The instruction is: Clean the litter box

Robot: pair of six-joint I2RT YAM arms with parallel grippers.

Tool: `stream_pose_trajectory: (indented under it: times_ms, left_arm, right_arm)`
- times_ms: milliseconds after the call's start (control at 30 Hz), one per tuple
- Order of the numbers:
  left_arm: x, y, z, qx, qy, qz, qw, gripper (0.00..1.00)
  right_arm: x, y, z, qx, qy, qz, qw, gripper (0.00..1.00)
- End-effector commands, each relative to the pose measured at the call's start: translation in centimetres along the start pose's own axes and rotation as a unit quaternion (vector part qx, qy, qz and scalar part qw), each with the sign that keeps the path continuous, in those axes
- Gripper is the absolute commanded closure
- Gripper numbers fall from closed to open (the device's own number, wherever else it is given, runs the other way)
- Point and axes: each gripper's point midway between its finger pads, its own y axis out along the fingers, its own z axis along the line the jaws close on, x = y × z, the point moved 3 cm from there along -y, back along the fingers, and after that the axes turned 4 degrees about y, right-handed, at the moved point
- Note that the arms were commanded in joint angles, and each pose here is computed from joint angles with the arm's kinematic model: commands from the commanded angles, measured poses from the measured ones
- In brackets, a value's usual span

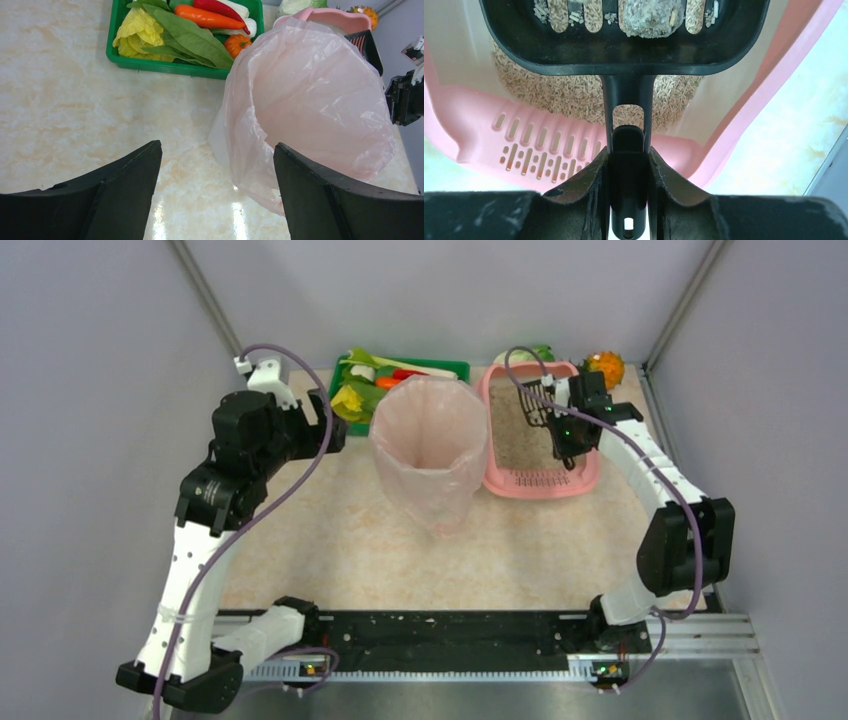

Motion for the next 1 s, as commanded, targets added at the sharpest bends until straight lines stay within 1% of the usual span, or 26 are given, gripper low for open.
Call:
stream_pose_trajectory:
  times_ms: [0,33,67,133,200,267,333,400,467,500,633,700,967]
  left_arm:
    - [0.9,-0.6,0.1,-0.002,0.013,-0.042,0.999,0.13]
    - [0.8,-0.6,0.3,0.001,0.014,-0.044,0.999,0.13]
    - [0.7,-0.5,0.4,0.005,0.015,-0.043,0.999,0.12]
    - [0.4,-0.6,0.6,0.007,0.015,-0.043,0.999,0.13]
    - [0.2,-0.6,0.6,0.006,0.018,-0.043,0.999,0.12]
    - [0.2,-0.7,0.7,0.009,0.021,-0.044,0.999,0.12]
    - [0.2,-0.8,0.8,0.010,0.023,-0.046,0.999,0.12]
    - [0.1,-0.9,0.9,0.010,0.025,-0.048,0.999,0.12]
    - [0.1,-1.1,0.9,0.010,0.025,-0.050,0.998,0.12]
    - [0.0,-1.1,0.9,0.010,0.024,-0.049,0.998,0.12]
    - [-0.3,-1.2,0.8,0.006,0.022,-0.050,0.999,0.12]
    - [-0.3,-1.2,0.8,0.004,0.022,-0.050,0.998,0.12]
    - [-0.2,-1.5,0.7,0.001,0.020,-0.053,0.998,0.13]
  right_arm:
    - [0.7,-2.3,-0.3,-0.042,-0.009,-0.013,0.999,1.00]
    - [0.2,-2.4,-0.5,-0.058,-0.020,0.001,0.998,1.00]
    - [0.1,-2.4,-0.1,-0.038,-0.022,0.001,0.999,1.00]
    - [0.3,-2.6,0.2,-0.029,-0.015,-0.010,0.999,1.00]
    - [0.9,-3.3,1.3,0.024,-0.011,-0.028,0.999,1.00]
    - [1.6,-3.7,0.6,-0.006,0.003,-0.043,0.999,1.00]
    - [1.8,-3.7,1.0,0.030,0.001,-0.043,0.999,1.00]
    - [1.4,-3.4,-0.3,-0.018,0.013,-0.029,0.999,1.00]
    - [1.0,-3.4,0.2,0.005,0.004,-0.016,1.000,1.00]
    - [1.2,-3.6,0.4,0.009,0.004,-0.024,1.000,1.00]
    - [1.6,-5.2,-1.0,-0.048,-0.008,-0.033,0.998,1.00]
    - [1.8,-6.1,-1.2,-0.051,-0.015,-0.032,0.998,1.00]
    - [3.5,-10.1,-1.3,-0.051,-0.016,-0.069,0.996,1.00]
